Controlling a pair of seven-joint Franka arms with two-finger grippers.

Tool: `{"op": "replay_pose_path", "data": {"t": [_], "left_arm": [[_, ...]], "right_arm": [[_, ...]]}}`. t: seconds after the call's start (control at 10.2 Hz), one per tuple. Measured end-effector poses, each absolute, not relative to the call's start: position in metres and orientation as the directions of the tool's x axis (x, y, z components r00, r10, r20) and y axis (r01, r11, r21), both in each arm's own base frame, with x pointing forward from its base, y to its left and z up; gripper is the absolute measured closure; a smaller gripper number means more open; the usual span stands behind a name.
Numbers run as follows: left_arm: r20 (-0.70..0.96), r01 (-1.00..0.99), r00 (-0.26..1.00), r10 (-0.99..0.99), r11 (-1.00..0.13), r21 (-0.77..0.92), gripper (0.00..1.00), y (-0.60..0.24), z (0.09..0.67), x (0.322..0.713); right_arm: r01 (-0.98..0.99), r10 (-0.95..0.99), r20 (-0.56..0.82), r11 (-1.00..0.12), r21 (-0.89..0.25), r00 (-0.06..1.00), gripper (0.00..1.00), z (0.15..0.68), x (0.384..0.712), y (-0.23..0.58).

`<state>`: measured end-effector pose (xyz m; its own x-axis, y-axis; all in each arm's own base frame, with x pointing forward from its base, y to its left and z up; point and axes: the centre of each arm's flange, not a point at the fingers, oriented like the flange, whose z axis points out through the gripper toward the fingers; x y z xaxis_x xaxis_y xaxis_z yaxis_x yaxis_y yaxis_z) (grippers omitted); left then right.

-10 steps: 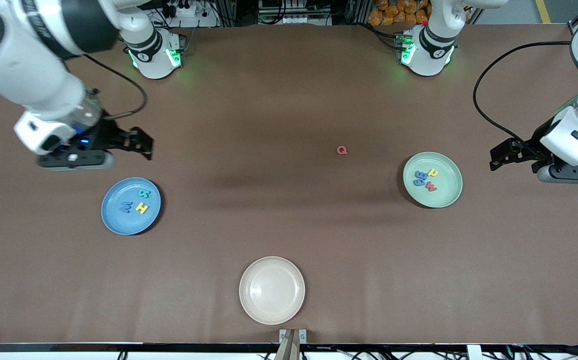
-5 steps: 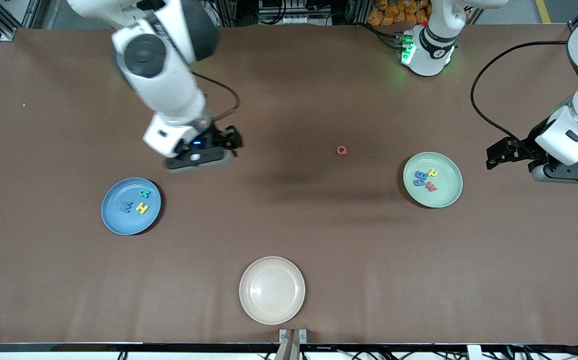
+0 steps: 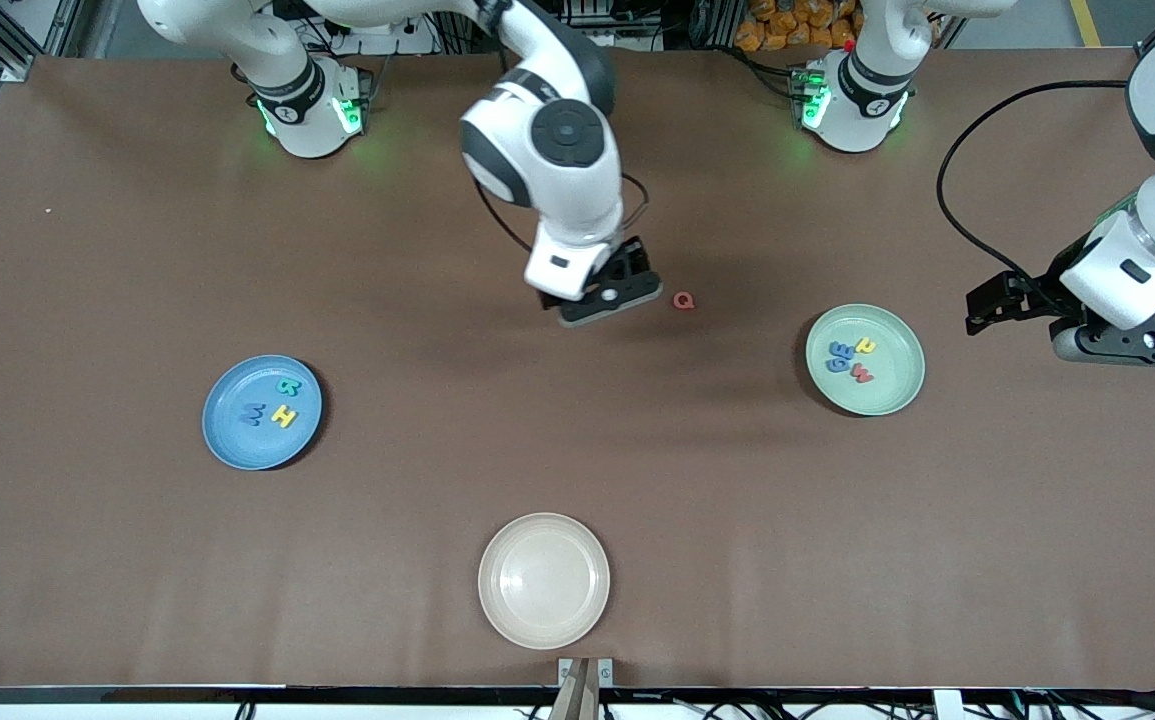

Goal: Sort uppercase to blue plate, lowercase to green plate
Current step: 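Move the right gripper toward the pink o while the left gripper withdraws, then grasp the pink o with the right gripper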

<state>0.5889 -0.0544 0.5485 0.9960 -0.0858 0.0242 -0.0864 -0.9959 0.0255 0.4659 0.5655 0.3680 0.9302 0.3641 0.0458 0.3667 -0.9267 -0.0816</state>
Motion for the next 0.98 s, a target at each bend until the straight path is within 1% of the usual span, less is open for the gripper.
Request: {"op": "replay_pose_path", "data": {"t": [0.29, 0.39, 0.49, 0.59, 0.98], "left_arm": [[0.023, -0.078, 0.997, -0.078, -0.997, 0.025, 0.0, -0.049, 0.548, 0.589], [0.023, -0.079, 0.997, -0.079, -0.997, 0.025, 0.0, -0.05, 0.548, 0.589], [0.023, -0.082, 0.996, -0.081, -0.996, 0.025, 0.0, -0.052, 0.548, 0.589], [0.023, -0.086, 0.996, -0.085, -0.996, 0.025, 0.0, -0.054, 0.548, 0.589], [0.023, -0.089, 0.996, -0.089, -0.996, 0.025, 0.0, -0.056, 0.549, 0.589]], "right_arm": [[0.426, 0.419, 0.078, -0.899, -0.1, 0.904, 0.01, 0.326, 0.442, 0.613], [0.447, 0.442, 0.076, -0.889, -0.095, 0.894, 0.02, 0.31, 0.431, 0.629], [0.467, 0.462, 0.079, -0.88, -0.084, 0.883, 0.06, 0.294, 0.421, 0.644], [0.496, 0.49, 0.088, -0.866, -0.071, 0.868, 0.06, 0.279, 0.413, 0.656], [0.639, 0.634, 0.091, -0.768, -0.046, 0.768, 0.12, 0.243, 0.399, 0.675]]}}
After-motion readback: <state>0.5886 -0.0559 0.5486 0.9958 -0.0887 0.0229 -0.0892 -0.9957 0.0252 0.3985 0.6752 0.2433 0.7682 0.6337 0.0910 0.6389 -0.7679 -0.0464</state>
